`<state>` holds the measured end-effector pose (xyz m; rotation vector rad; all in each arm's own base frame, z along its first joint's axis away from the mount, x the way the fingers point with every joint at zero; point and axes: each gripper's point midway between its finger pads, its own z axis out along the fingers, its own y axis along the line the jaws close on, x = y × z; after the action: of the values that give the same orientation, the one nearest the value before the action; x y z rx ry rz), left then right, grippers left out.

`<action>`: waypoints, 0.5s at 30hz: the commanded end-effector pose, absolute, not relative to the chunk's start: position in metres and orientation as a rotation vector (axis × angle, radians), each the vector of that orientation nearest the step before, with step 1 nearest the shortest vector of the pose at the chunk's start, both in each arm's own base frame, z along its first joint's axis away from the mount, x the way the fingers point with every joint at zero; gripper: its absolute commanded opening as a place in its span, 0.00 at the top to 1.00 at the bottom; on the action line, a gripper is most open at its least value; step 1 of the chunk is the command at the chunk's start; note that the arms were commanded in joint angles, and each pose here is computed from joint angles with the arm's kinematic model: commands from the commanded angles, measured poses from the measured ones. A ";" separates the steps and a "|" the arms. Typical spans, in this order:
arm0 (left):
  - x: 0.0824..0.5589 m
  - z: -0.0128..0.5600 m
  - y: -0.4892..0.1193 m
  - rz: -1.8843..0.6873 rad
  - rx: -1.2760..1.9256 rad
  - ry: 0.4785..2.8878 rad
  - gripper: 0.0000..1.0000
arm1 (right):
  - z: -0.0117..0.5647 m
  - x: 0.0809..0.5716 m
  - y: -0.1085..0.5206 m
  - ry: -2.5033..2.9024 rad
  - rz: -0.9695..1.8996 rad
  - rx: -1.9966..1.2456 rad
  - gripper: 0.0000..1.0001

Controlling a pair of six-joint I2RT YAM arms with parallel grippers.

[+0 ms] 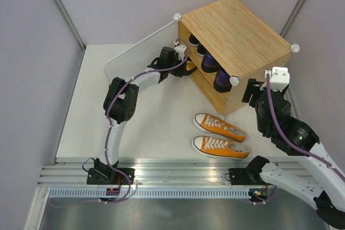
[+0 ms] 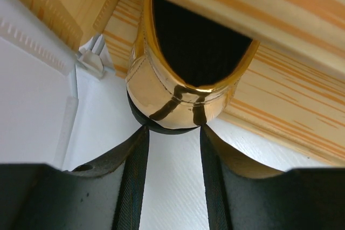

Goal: Place and organize the shoes in the shoe cabinet
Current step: Place the shoe in the shoe cabinet.

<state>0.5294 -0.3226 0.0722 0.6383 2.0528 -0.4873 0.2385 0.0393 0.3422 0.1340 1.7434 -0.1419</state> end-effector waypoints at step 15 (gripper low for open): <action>0.562 0.083 -0.334 -0.465 0.544 2.075 0.42 | 0.354 0.242 0.042 1.726 -0.143 0.133 0.26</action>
<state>0.5501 -0.3298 0.0690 0.6095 2.0983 -0.4663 0.2416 0.0418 0.3396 0.1194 1.7541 -0.1578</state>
